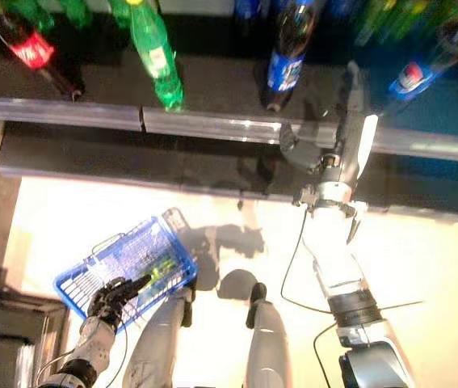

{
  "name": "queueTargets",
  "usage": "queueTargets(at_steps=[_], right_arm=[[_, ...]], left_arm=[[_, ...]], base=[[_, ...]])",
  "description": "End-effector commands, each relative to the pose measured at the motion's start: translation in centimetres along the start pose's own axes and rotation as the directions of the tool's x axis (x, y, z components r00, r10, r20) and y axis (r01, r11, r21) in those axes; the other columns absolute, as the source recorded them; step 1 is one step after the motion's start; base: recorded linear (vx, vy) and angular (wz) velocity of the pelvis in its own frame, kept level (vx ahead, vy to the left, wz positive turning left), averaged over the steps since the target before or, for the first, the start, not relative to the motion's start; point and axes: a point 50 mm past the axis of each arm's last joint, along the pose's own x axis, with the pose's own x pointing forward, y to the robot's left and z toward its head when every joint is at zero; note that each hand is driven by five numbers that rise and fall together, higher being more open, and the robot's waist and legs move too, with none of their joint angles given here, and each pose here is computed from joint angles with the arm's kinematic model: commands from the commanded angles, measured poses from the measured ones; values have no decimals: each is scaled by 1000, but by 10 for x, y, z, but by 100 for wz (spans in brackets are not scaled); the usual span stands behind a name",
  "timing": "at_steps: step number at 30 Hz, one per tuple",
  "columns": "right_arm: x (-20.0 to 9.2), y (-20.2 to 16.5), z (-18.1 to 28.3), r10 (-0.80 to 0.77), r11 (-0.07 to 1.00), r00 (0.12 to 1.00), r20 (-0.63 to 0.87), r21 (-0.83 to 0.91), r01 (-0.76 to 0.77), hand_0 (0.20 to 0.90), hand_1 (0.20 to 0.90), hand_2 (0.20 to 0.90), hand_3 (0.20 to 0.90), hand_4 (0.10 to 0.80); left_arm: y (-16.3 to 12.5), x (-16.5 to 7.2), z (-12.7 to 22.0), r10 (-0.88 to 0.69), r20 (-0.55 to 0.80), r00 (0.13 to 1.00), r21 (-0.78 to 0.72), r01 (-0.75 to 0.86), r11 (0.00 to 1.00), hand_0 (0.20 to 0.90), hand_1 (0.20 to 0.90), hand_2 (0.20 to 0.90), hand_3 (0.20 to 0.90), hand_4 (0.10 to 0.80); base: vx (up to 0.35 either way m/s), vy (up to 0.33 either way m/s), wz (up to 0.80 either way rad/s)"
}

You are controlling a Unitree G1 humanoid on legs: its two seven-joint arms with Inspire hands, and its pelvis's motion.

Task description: Pick up the drink and place into the basket.

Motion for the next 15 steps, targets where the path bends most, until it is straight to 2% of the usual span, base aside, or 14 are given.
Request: queueTargets(at_steps=[1, 6, 15], right_arm=[[26, 0, 64, -64, 992, 960, 271, 125, 30, 900, 900, 900, 900, 800], [38, 6, 82, -107, 982, 950, 294, 180, 55, 900, 900, 900, 900, 800], [79, 0, 110, -234, 943, 939, 250, 293, 157, 900, 900, 900, 900, 800]], left_arm=[[-2, -10, -18, -33, -12, 999, 3, 33, 999, 300, 300, 300, 200, 100], [-9, -9, -15, -67, -10, 998, -8, 67, 998, 300, 300, 300, 200, 100], [-18, -8, -9, -116, 2, 993, -1, 116, 993, 300, 300, 300, 200, 100]], base=[[-30, 62, 3], [3, 47, -5], [26, 8, -1]])
